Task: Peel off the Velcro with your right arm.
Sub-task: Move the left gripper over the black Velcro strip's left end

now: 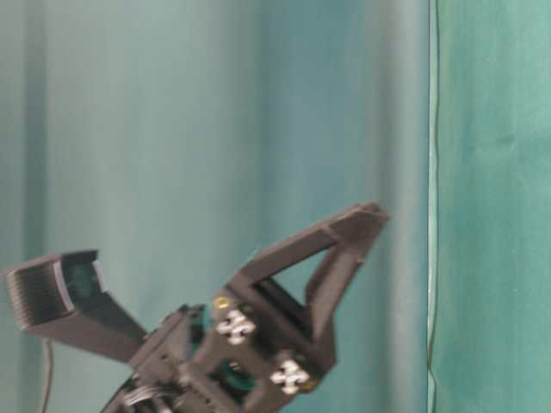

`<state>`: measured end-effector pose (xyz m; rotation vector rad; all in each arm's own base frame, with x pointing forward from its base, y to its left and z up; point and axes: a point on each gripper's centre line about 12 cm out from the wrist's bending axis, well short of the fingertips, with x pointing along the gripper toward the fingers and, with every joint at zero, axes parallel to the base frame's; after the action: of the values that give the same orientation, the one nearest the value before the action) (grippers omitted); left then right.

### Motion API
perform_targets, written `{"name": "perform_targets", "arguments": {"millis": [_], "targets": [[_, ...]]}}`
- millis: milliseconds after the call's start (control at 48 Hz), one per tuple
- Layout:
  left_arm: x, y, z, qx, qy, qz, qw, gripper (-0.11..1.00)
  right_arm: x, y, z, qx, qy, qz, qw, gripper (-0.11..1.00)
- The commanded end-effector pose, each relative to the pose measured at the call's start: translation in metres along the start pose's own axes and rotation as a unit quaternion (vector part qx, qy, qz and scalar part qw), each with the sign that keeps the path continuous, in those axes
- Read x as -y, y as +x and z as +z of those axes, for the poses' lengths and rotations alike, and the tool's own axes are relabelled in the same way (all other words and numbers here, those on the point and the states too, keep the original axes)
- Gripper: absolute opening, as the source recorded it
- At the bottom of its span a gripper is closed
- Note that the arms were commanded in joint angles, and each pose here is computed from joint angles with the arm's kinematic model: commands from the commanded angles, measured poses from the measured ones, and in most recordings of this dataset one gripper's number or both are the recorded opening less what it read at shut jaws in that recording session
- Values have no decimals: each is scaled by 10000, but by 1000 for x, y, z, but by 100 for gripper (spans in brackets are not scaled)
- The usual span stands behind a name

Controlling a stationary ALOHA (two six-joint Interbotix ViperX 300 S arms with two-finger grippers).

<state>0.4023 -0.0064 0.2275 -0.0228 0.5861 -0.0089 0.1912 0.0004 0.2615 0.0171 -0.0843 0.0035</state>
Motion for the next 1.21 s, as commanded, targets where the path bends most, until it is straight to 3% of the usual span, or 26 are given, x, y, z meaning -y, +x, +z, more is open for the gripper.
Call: {"name": "perform_targets", "arguments": {"millis": [0,750,1188], "targets": [[-1,1,8,85,0,10,10000,72,0,2,6,130,8,10,9999,69],[-4,67,-62,-1010,-22,51,9949,72,-1,0,2,153,-5,22,9999,68],[-6,89,-76,-895,-18,64,9960,72,-1,0,1,138,-5,21,9999,68]]}}
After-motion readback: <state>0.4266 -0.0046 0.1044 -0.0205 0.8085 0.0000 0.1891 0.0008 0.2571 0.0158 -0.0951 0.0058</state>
